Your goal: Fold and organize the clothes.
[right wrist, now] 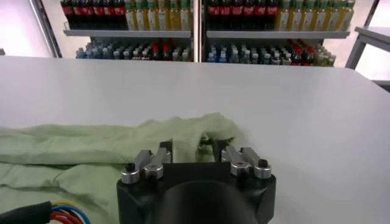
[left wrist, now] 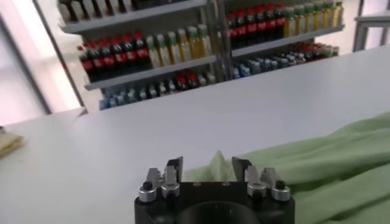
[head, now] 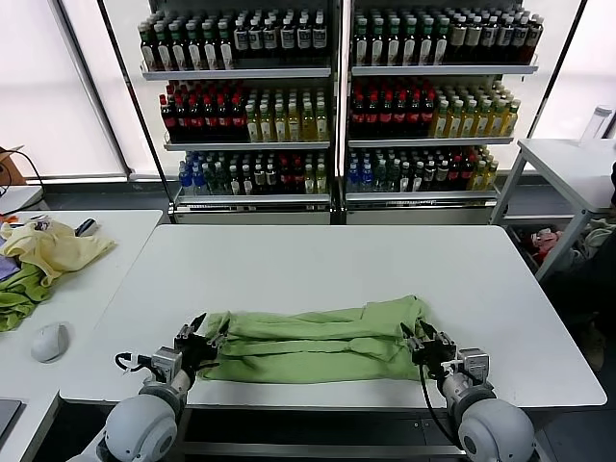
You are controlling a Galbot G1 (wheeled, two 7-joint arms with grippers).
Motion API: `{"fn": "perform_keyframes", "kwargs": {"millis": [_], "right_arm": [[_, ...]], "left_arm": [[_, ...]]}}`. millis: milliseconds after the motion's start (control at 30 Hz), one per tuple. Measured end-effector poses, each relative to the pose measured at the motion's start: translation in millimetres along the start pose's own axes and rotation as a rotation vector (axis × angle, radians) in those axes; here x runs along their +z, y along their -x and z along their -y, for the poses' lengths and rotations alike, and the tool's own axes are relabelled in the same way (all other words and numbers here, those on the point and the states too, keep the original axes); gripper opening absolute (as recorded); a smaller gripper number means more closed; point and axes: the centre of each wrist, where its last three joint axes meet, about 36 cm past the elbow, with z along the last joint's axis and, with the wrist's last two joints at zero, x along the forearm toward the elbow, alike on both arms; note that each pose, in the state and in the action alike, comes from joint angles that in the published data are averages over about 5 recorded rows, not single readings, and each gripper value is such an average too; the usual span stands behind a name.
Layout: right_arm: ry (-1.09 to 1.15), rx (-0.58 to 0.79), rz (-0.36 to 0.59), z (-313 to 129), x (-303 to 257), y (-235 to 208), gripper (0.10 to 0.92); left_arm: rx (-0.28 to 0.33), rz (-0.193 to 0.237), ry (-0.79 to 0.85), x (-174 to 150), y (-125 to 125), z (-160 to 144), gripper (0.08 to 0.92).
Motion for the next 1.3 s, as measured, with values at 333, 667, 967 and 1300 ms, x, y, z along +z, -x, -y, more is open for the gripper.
{"fn": "perform_keyframes", "kwargs": {"millis": [333,667,967,1300], "right_arm": [[-0.005,-0.005,-0.003,-4,3,-4,0.82],[-0.004,-0.006,0.002,-3,1,-4,0.823],[0.004,-0.01,0.007,-4,-1,-4,0.823],[0.016,-0.008,0.027,-3,-7,-3,0.823]], "left_arm": [[-0.061,-0.01,-0.059,15,-4,29,0.82],[-0.085,-0.048,-0.095,25,5,38,0.646],[-0.066,-0.09,-0.152,29,6,32,0.386],[0.026,-0.139,-0.322,27,5,8,0.136]]}}
